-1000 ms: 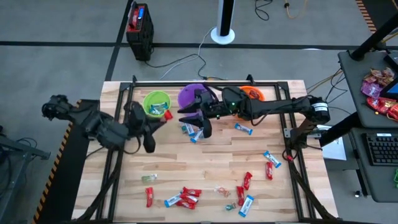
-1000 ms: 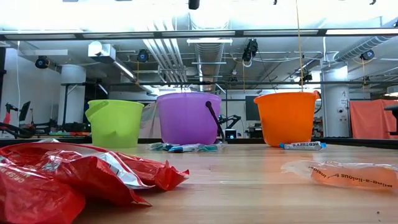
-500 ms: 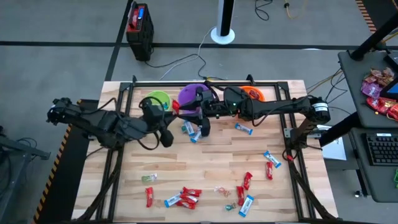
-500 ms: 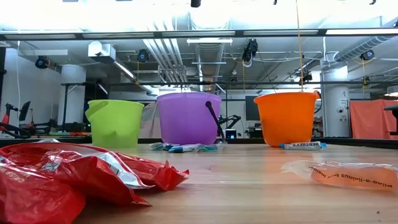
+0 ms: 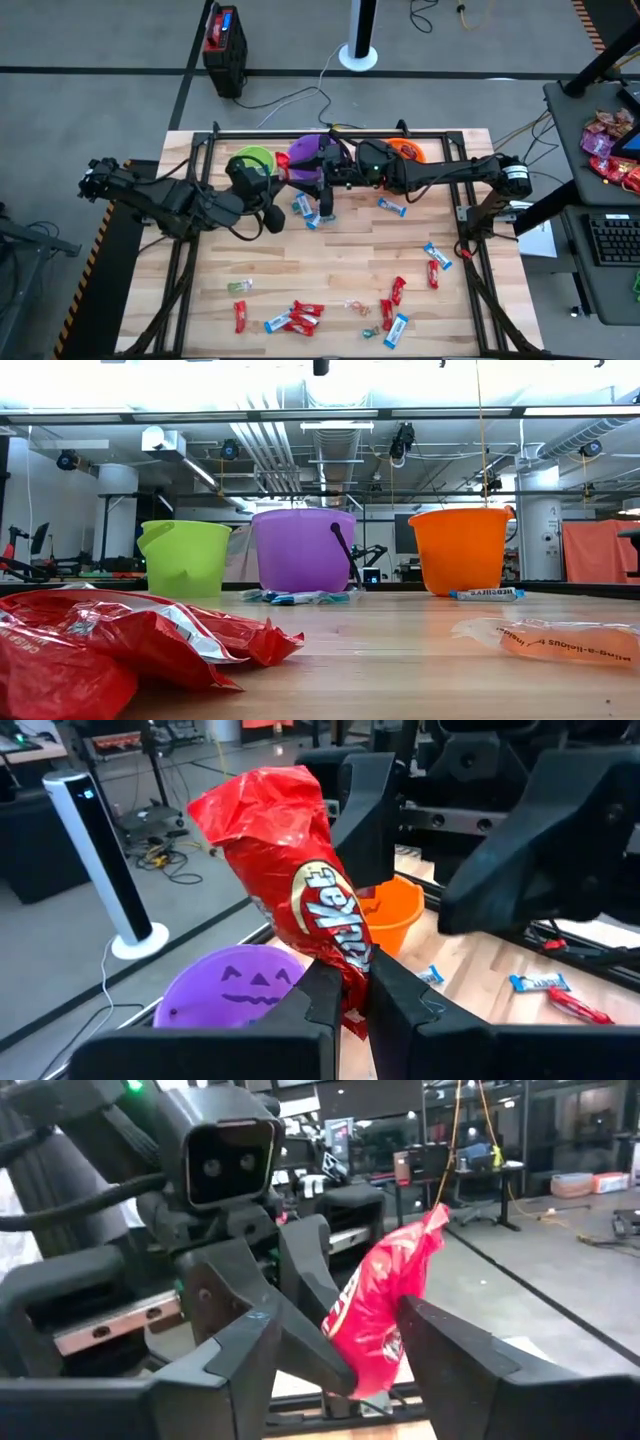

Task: Sort candy by brand, put in halloween buckets
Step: Put the red chocolate into the orange bucket

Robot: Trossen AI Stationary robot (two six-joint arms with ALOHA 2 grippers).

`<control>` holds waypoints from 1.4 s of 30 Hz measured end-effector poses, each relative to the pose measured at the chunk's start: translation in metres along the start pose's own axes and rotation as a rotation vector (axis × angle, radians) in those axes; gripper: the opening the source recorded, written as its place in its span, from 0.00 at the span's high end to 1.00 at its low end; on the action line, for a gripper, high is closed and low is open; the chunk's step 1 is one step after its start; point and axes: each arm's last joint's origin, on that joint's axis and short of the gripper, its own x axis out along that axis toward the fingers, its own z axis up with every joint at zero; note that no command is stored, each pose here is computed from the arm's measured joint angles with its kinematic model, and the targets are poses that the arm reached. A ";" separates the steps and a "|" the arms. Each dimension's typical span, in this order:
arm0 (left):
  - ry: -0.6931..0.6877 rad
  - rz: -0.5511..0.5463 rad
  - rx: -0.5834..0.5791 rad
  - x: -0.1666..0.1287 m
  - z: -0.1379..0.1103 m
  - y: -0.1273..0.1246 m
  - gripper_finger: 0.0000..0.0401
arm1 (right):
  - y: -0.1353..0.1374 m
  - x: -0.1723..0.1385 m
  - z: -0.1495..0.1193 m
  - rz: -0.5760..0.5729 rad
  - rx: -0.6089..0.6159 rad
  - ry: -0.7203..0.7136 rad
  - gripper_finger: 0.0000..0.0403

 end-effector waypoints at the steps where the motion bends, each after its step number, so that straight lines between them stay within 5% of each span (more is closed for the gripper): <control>1: -0.002 0.001 -0.001 0.000 0.000 0.000 0.98 | 0.000 0.000 0.000 -0.003 0.001 0.004 0.49; 14: 0.014 -0.006 0.028 0.006 -0.005 -0.008 0.98 | -0.005 -0.001 0.003 -0.026 0.046 -0.008 0.49; 23: 0.037 -0.026 0.046 0.011 -0.010 -0.014 0.97 | -0.005 0.004 0.009 0.018 0.039 0.024 0.83; 26: 0.035 -0.022 0.044 0.011 -0.010 -0.013 0.94 | -0.005 0.004 0.010 0.019 0.021 0.024 0.94; 35: 0.062 0.024 -0.016 0.011 -0.015 -0.009 0.68 | -0.017 -0.005 0.013 -0.038 0.021 0.078 0.95; 38: 0.095 0.032 0.016 0.009 -0.019 -0.006 0.58 | -0.034 -0.018 0.010 -0.229 0.015 0.234 0.95; 42: 0.196 0.012 -0.043 0.002 -0.023 0.006 0.52 | -0.079 -0.067 -0.005 -0.790 -0.028 0.763 0.95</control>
